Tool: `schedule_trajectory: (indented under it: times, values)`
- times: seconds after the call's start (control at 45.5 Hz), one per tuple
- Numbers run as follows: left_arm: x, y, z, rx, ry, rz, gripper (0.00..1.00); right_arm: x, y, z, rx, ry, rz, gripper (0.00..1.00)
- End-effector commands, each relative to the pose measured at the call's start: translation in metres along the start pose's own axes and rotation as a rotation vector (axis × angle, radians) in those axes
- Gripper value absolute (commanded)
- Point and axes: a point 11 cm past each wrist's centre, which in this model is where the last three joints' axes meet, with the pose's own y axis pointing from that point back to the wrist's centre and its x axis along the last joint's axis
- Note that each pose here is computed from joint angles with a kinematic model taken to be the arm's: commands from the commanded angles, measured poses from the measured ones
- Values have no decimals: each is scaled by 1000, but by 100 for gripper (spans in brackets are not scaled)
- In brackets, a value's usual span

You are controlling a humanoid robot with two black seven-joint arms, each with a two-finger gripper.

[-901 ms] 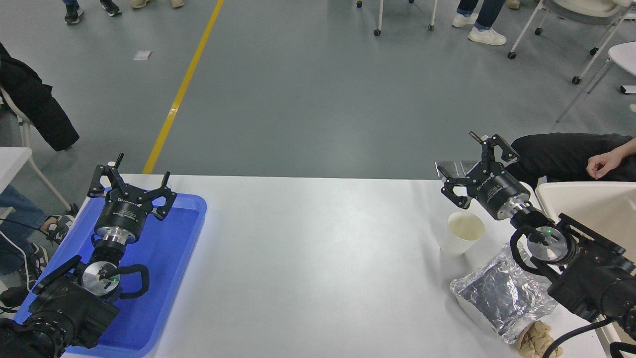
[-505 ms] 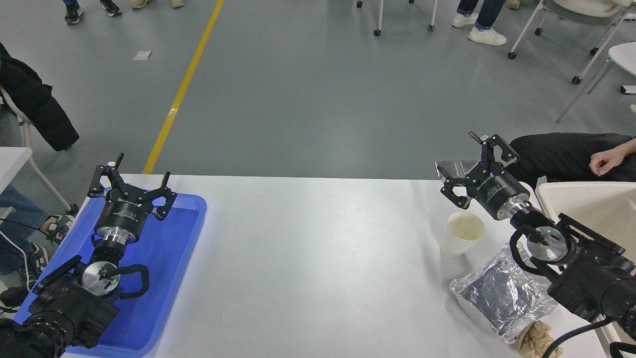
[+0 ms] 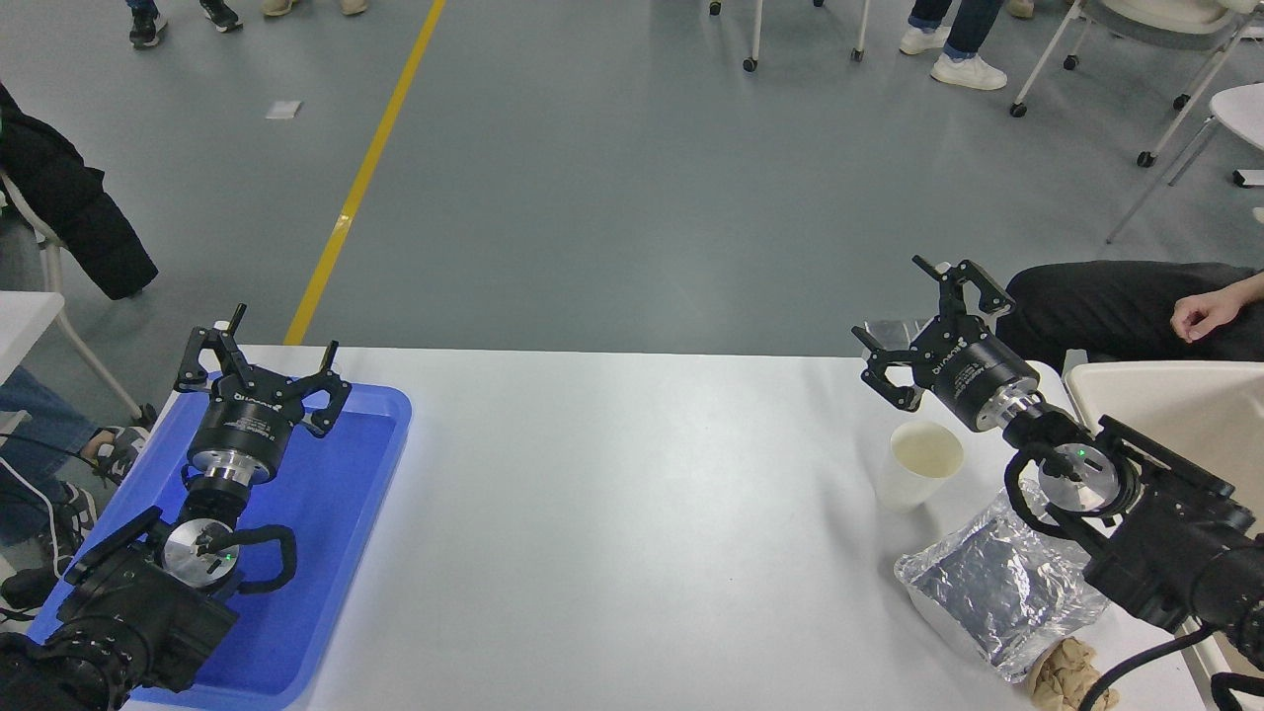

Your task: Pick up paper cup place in dustbin

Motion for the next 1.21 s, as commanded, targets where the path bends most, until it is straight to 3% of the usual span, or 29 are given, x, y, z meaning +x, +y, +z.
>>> schedule_trajectory:
  times: [0.0, 0.22, 0.879, 1.187]
  values:
    - [0, 0, 0, 0, 0, 0, 100, -5, 5, -23, -73, 176, -49, 100]
    - [0, 0, 0, 0, 0, 0, 100, -13, 20, -57, -160, 474, -112, 100]
    - [-1, -1, -1, 0, 1, -2, 100, -62, 39, -86, -875, 1332, -338, 100]
    - [-1, -1, -1, 0, 1, -2, 100, -73, 43, -111, -1111, 1617, -386, 100]
